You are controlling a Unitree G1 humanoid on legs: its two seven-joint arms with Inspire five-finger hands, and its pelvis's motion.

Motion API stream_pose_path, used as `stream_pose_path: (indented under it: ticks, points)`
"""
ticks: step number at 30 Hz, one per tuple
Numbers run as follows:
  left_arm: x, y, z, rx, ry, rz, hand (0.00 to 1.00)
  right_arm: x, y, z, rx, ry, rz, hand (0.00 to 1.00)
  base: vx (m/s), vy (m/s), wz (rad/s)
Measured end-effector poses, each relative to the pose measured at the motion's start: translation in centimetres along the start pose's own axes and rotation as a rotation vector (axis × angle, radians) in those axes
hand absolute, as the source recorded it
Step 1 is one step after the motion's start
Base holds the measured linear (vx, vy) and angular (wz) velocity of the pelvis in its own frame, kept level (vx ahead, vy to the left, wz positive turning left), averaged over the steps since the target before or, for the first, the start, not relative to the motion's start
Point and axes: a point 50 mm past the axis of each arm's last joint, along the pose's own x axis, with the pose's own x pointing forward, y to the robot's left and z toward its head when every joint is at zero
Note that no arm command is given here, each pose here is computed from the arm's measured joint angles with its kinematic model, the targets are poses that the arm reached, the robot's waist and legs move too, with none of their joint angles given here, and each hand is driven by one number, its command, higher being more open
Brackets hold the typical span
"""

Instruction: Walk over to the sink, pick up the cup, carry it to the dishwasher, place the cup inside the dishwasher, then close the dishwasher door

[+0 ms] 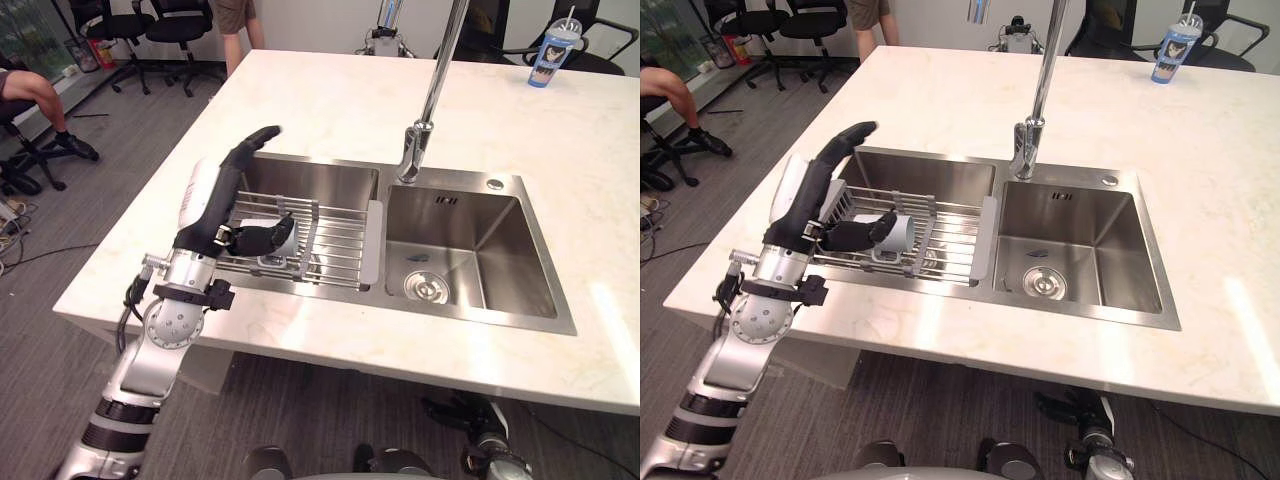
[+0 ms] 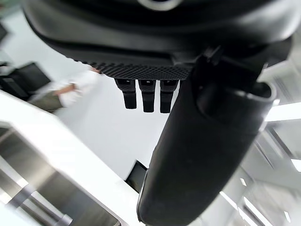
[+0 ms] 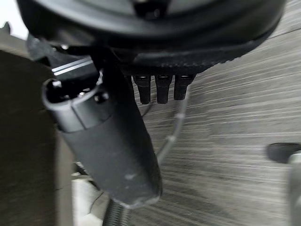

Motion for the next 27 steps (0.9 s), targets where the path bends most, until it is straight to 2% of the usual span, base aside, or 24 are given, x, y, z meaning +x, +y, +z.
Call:
stream_pose_path:
  ticks: [4, 9, 19, 23, 24, 27]
  points:
    - [0.8, -0.6, 0.0, 0.085, -0.041, -0.134, 0.90, -0.1, -0.1, -0.7, -0.002, 0.028, 0.005, 0.90, 0.17, 0.111, -0.01]
    - [-0.6, -2.7, -3.1, 0.132, 0.092, -0.378, 0.90, -0.8, 1.5, -2.5, 0.035, 0.087, 0.037, 0.90, 0.10, 0.115, -0.10]
    - [-2.6, -2.1, -7.2, 0.254, 0.278, -0.509, 0.90, -0.9, 2.0, -3.7, -0.014, 0.150, 0.078, 0.90, 0.01, 0.028, -0.03]
    - [-1.5, -1.8, -7.6, 0.342, 0.266, -0.541, 0.90, -0.8, 1.8, -3.6, -0.047, 0.154, 0.090, 0.90, -0.01, 0.013, -0.04]
    - [-1.1, -1.9, -7.6, 0.362, 0.259, -0.551, 0.30, -0.7, 1.8, -3.4, -0.058, 0.151, 0.096, 0.90, -0.02, 0.026, -0.12]
    - [-1.1, -2.3, -8.3, 0.433, 0.275, -0.605, 0.30, -0.3, 2.2, -2.8, -0.062, 0.132, 0.108, 0.90, -0.02, 0.044, -0.12]
